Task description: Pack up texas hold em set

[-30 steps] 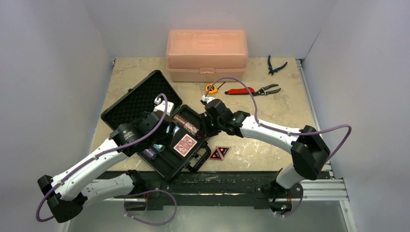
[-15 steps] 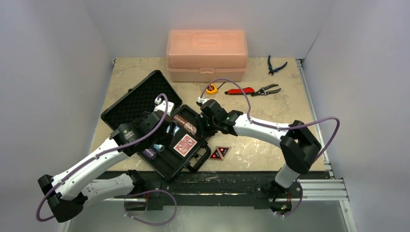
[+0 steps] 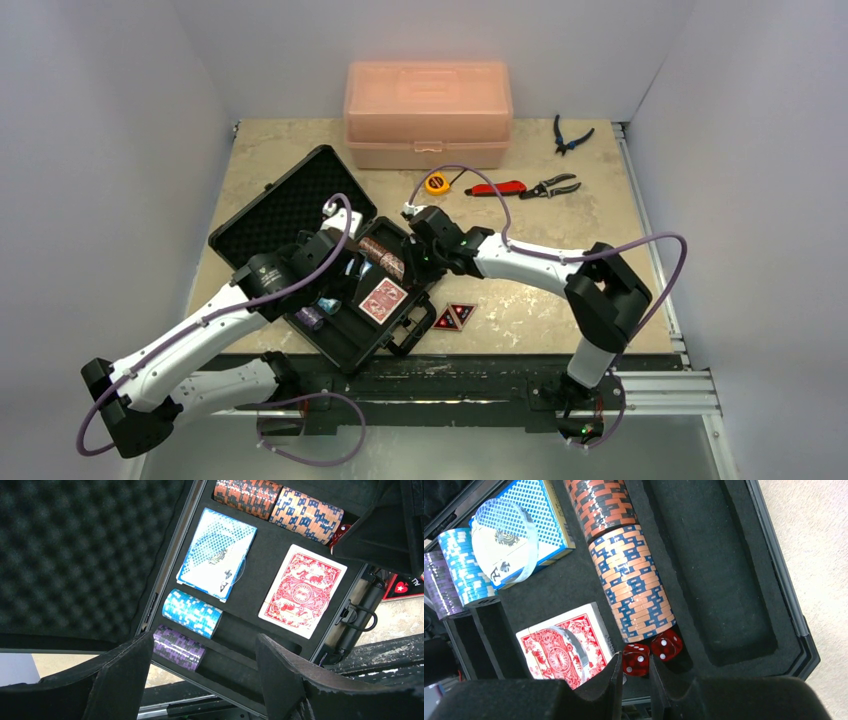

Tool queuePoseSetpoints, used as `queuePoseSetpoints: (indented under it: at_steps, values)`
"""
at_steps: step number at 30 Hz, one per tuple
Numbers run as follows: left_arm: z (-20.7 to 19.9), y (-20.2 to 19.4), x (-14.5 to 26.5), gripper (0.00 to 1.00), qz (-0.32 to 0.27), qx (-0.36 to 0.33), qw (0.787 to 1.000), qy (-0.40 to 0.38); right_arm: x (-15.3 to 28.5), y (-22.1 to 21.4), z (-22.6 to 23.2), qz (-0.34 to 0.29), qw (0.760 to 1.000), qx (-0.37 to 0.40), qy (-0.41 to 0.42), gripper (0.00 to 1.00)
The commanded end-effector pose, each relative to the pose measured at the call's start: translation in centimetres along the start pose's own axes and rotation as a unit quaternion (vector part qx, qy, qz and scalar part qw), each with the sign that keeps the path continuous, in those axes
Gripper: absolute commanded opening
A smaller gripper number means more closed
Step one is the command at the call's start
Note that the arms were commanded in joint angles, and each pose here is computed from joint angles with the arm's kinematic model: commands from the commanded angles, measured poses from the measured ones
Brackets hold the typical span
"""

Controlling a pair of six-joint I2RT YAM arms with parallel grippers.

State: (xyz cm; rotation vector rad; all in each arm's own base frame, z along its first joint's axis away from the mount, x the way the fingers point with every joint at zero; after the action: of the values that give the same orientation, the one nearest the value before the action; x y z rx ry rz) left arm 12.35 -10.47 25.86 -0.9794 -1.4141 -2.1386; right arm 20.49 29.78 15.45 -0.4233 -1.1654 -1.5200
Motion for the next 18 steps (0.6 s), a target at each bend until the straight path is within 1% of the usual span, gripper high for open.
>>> queuePoseSetpoints:
  at_steps: [1, 8, 18]
  values:
    - [0.3, 0.5, 0.2, 0.73, -0.009, 0.000, 1.000, 0.011, -0.9, 0.5, 0.1, -0.006, 1.000, 0.016, -0.014, 0.00]
    - [0.3, 0.5, 0.1, 0.72, -0.007, -0.002, 1.000, 0.012, -1.8, -0.1, -0.8, 0.009, 0.999, 0.015, -0.039, 0.00]
    - [0.4, 0.5, 0.1, 0.70, -0.005, -0.003, 1.000, 0.017, -1.9, -0.1, -1.5, 0.006, 0.997, 0.023, -0.070, 0.00]
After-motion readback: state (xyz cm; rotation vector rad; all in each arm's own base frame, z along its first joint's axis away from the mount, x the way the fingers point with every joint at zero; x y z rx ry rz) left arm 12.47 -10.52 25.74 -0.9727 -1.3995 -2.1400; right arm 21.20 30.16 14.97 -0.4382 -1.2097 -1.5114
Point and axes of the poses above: each gripper's point midway between its finger pads, its own x axis back along the fingers, its own z axis along the line the jaws close on, y = z × x, the point moved 10 cm from there along x, back along the fingers, and after that the axes turned 8 degrees about -x, right-handed, at the moved point
